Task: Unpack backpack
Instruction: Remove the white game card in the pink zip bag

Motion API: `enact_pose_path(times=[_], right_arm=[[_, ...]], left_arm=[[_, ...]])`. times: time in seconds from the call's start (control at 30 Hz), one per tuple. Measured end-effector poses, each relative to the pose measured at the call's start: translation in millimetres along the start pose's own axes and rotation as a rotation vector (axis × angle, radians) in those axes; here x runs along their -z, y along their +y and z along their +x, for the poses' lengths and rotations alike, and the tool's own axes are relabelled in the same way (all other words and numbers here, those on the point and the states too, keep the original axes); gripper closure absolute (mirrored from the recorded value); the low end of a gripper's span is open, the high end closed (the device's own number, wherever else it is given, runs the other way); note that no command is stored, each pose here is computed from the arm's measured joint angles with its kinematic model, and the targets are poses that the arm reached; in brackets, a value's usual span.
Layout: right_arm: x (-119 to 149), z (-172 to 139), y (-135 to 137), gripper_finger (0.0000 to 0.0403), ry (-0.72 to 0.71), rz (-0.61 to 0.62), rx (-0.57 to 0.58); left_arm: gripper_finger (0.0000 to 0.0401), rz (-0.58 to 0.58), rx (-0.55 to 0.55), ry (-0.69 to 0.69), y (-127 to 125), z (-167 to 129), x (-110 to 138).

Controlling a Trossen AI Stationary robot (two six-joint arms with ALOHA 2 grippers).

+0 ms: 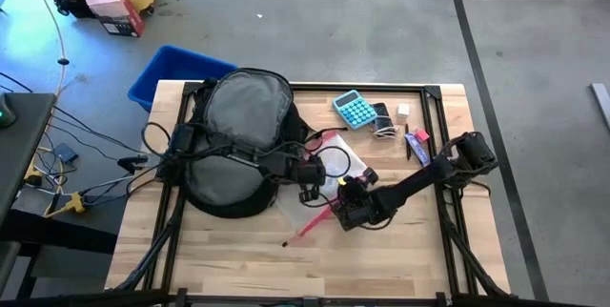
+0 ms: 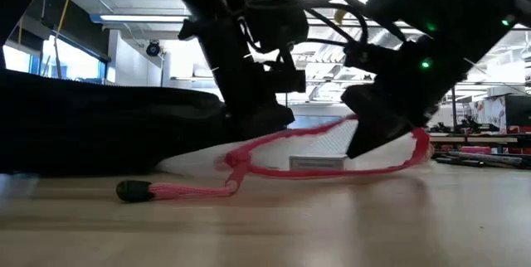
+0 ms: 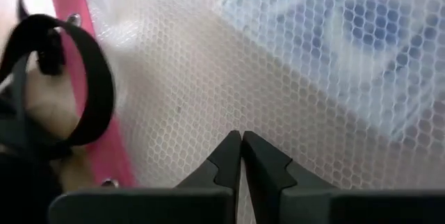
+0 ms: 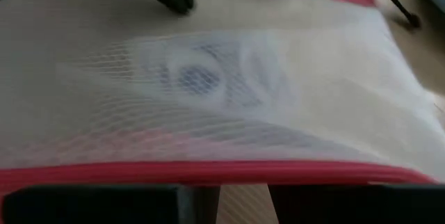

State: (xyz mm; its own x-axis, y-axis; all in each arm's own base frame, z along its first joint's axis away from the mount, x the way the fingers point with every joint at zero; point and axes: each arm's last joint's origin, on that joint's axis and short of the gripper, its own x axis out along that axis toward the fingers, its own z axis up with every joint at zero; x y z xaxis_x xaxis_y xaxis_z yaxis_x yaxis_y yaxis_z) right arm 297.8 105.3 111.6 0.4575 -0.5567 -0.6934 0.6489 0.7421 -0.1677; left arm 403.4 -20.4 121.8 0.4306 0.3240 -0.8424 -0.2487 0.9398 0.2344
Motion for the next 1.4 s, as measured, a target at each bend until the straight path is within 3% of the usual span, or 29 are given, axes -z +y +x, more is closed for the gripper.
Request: enact_pose_path(times=[0.27, 0.4, 0.53, 0.67, 0.87, 1.1, 1.23, 1.4], right_arm=[[-8, 5, 1, 0.0318, 0.003, -0.091, -0.049], [-7, 6, -2, 0.0318, 0.005, -0.06, -0.009], [-4, 5, -6, 0.0318, 0.001, -0.025, 0.035], [0, 2, -4, 0.0318, 0.01, -0.041, 0.033], [8, -18, 2, 0.0318, -0.038, -0.08, 0.011], [13, -41, 13, 0.0313, -0.118, -0.025, -0.068], [12, -42, 23, 0.0279, -0.138, -0.085, -0.145], [-1, -35, 26, 0.0193, -0.174, -0.09, -0.176]], left_arm=[[0.0401, 0.101, 0.169, -0.03, -12, -2, -1], [0.0401, 0.172, 0.285, -0.026, -25, -7, 2], [0.0401, 0.234, 0.327, -0.033, -35, -13, 4], [0.0401, 0.226, 0.291, -0.02, -34, -17, 5], [0.0401, 0.219, 0.126, 0.042, -24, -15, 10], [0.0401, 0.272, 0.109, 0.047, -22, -14, 11], [0.0401, 0.31, 0.107, 0.042, -25, -15, 12], [0.0401, 0.318, 0.11, 0.032, -26, -15, 12]])
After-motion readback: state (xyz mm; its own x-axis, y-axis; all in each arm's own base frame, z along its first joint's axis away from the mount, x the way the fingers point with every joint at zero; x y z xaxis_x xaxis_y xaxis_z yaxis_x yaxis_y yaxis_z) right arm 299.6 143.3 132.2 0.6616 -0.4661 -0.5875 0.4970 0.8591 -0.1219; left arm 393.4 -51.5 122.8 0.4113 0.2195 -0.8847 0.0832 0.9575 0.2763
